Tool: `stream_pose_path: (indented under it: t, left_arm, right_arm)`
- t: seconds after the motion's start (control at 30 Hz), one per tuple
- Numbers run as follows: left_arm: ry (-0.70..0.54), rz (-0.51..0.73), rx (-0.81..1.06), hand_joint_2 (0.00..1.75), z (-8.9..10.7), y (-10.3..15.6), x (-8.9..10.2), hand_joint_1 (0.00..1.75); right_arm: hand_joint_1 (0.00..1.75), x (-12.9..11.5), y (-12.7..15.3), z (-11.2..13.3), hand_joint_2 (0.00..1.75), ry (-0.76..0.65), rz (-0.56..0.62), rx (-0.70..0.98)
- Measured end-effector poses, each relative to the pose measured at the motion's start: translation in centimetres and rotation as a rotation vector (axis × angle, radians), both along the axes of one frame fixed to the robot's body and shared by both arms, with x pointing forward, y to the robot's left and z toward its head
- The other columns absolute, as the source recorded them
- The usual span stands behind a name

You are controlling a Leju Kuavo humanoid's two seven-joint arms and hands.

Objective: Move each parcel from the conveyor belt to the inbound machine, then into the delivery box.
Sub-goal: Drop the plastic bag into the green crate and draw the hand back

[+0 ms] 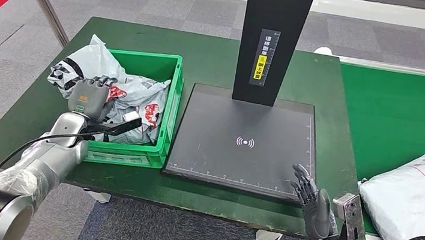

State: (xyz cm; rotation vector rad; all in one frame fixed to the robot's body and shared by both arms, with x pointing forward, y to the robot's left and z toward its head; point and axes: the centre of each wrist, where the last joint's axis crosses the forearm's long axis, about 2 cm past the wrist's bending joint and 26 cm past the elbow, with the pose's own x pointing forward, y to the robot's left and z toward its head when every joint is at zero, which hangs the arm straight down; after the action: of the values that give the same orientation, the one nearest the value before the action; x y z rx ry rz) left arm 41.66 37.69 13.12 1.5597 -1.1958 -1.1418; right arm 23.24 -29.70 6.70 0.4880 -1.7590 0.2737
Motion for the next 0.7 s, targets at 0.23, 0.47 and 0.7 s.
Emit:
stream_pose_path:
  t: [0.23, 0.47, 0.7]
  left_arm:
    - [0.011, -0.034, -0.055, 0.0, -1.8, -1.6, -1.0, 0.0]
    - [-0.007, -0.149, -0.043, 0.0, -1.4, -4.4, -0.5, 0.0]
    - [-0.082, -0.173, -0.036, 0.0, 0.5, -7.2, 0.7, 0.0]
  right_arm:
    - [0.0, 0.0, -0.1, 0.0, 0.0, -0.007, 0.01, -0.001]
    - [0.0, 0.3, 0.1, 0.3, 0.0, -0.011, 0.011, -0.009]
    - [0.0, 0.8, 0.5, 0.7, 0.0, -0.022, 0.01, -0.001]
